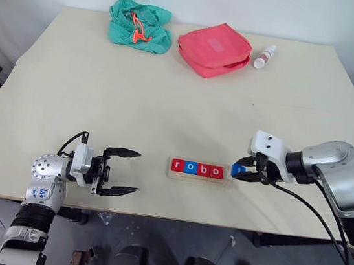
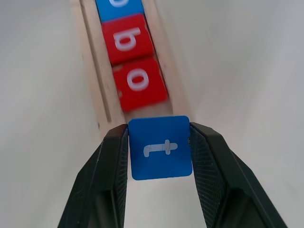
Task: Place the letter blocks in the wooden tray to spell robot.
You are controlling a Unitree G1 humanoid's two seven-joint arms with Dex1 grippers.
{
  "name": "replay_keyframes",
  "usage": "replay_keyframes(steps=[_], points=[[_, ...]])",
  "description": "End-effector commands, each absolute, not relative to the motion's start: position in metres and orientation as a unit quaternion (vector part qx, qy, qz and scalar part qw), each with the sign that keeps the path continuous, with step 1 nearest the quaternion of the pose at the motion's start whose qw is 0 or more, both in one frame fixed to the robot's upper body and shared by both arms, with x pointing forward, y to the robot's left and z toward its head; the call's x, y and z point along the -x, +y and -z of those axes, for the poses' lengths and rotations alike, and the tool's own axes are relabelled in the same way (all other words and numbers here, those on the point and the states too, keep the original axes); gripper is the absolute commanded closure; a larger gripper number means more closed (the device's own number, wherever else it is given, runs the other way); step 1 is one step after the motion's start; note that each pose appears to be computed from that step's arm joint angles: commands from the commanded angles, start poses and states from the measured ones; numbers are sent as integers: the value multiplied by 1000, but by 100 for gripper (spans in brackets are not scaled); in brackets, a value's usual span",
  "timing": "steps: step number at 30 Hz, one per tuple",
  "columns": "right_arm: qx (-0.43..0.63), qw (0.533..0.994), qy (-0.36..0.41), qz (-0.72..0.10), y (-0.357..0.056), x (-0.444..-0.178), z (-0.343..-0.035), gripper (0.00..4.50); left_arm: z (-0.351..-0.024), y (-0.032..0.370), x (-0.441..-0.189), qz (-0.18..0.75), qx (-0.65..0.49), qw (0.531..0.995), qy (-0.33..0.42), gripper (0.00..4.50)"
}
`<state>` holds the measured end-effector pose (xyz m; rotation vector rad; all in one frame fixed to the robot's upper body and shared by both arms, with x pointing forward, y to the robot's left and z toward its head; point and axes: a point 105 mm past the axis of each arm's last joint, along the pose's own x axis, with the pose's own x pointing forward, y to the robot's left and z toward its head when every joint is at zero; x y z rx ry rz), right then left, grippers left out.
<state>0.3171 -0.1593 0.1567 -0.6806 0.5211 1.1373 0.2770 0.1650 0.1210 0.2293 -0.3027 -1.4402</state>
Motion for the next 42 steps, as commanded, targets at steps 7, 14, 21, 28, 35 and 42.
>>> replay_keyframes(steps=[7, 14, 21, 28, 35, 42], points=[[326, 747, 228, -532, -149, -321, -157, 302, -122, 167, -269, 671, -115, 719, -140, 0], [329, 744, 229, -535, -148, -321, -156, 55, -123, 168, -269, 669, -115, 721, -140, 0], [330, 745, 222, -535, -148, -318, -163, 4, -123, 167, -271, 670, -115, 720, -140, 0], [299, 756, 201, -547, -142, -308, -173, 43, -123, 164, -274, 672, -114, 718, -142, 0], [296, 765, 199, -537, -139, -313, -172, 279, -124, 163, -274, 674, -114, 716, -143, 0], [294, 762, 208, -538, -137, -318, -159, 448, -123, 165, -271, 672, -117, 718, -141, 0]])
